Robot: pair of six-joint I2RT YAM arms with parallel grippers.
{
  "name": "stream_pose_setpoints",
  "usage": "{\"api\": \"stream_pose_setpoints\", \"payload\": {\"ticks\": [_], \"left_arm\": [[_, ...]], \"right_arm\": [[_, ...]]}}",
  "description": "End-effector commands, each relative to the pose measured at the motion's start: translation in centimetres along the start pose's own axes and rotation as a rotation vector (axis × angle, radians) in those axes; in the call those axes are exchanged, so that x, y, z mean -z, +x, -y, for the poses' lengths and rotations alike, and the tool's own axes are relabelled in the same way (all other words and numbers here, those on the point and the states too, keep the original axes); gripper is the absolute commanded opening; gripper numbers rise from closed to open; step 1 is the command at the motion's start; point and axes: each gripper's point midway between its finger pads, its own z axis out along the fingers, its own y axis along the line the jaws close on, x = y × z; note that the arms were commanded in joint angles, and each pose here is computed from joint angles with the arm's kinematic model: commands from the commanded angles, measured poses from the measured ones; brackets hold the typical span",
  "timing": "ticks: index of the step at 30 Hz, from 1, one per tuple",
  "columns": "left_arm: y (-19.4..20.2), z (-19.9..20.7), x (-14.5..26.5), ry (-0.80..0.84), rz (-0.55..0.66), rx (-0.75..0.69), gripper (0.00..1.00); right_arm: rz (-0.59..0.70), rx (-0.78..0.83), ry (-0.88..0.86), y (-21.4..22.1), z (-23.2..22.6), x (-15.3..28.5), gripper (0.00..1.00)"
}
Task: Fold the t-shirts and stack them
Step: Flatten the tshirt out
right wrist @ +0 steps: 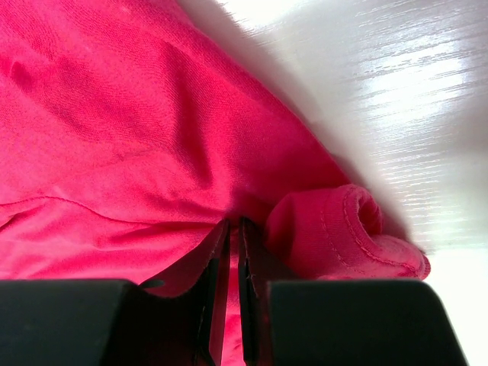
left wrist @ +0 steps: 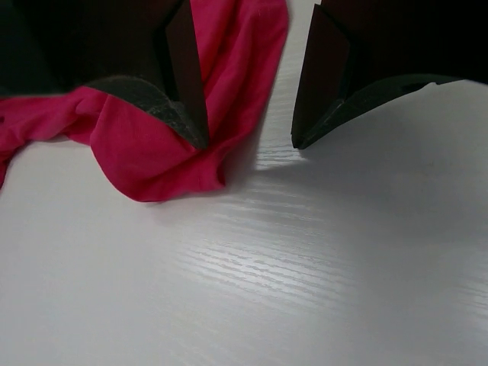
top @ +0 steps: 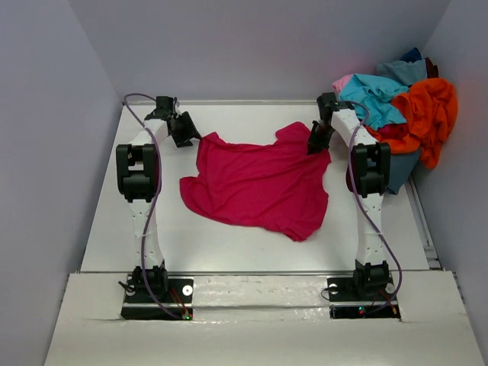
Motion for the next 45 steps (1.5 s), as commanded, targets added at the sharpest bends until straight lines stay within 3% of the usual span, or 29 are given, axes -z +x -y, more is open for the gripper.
{"api": "stream_pose_setpoints", "payload": {"ticks": [1,17,26,37,45], "left_arm": [[-0.6,1.2,1.6,0.056,0.023,0.001,0.59],[0.3,1.5,0.4,0.134,-0.027,0.036,0.50],[0.9,1.2,-0.3,0.135,-0.043,0.050,0.30],[1.4,0.5,-0.9,0.146,-0.056,0.083,0.24],[0.7,-0.9,-0.5,0.137,-0.033,0.110,0.25]], "right_arm": [[-0.007,0.015,0.004,0.1,0.5,0.9,0.16],[-0.004,0.019,0.014,0.0,0.6,1.0,0.16],[-0.006,0.023,0.026,0.1,0.9,1.0,0.15],[-0.005,0.028,0.034,0.0,1.0,1.1,0.15],[-0.009,0.030,0.040,0.2,1.2,1.1,0.15]]}}
